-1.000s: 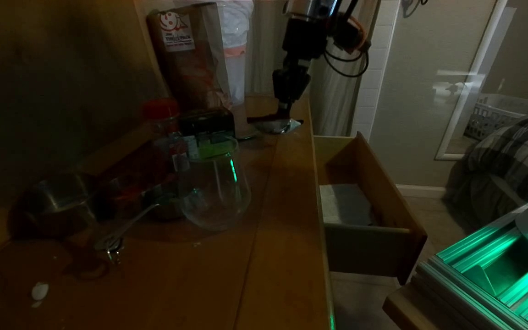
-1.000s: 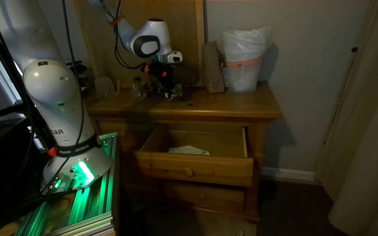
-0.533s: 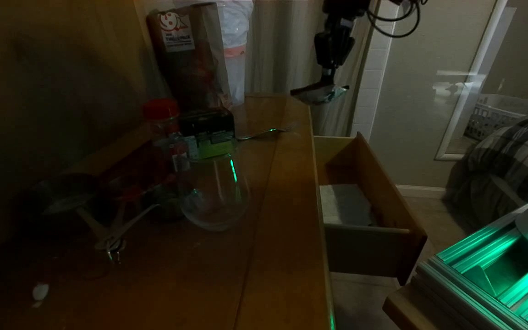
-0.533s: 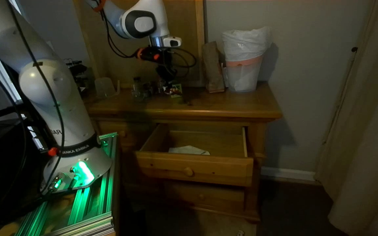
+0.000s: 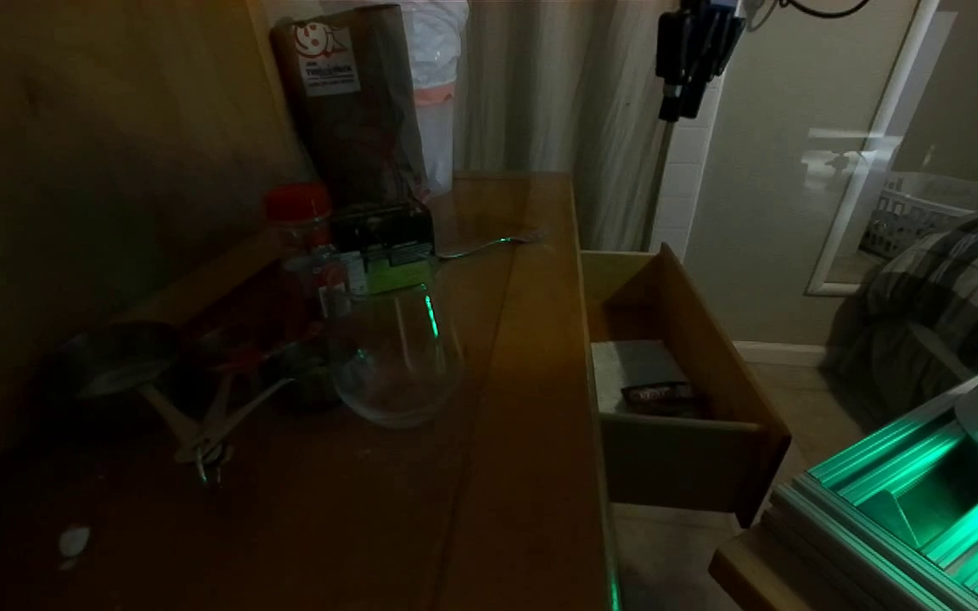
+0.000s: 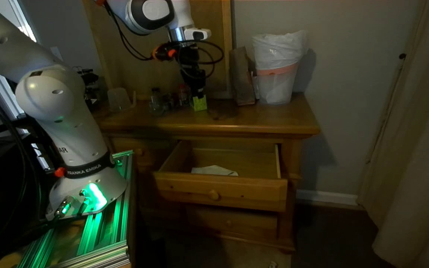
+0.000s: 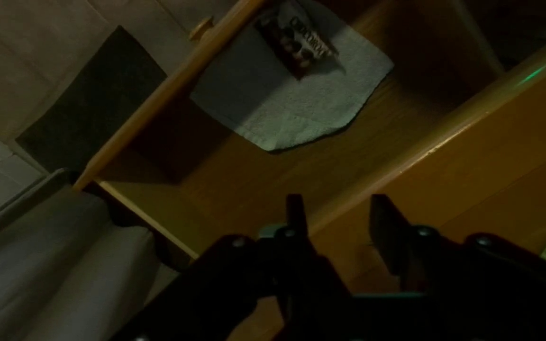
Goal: Put the chip packet inside the drawer then close it
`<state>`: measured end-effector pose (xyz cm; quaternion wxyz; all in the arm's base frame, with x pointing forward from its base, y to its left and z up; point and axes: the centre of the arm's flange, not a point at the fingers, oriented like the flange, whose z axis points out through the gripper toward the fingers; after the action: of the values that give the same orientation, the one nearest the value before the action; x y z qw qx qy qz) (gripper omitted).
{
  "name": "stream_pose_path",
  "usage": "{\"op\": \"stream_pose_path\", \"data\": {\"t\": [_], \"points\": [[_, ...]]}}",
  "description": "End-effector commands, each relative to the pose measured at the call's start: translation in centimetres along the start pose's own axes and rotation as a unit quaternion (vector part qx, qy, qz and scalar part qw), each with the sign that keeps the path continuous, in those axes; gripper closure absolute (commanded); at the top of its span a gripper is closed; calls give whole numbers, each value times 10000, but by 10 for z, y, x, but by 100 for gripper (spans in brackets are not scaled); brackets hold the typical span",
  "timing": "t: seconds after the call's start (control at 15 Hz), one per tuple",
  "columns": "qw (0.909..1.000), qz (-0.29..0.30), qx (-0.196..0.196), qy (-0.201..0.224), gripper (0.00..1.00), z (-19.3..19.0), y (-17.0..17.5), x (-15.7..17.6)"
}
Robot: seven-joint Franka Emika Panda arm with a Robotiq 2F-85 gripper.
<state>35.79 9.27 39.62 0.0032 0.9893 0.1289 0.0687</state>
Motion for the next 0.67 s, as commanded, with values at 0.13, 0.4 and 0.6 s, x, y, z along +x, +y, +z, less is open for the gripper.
{"op": "stream_pose_path", "data": {"t": [0.13,0.4,0.6], "points": [[9989,373,48,290,12,19,54,-22],[9953,830,154,480,0,34,101,-27],[9922,1174,302,298,0,54,129,-38]]}}
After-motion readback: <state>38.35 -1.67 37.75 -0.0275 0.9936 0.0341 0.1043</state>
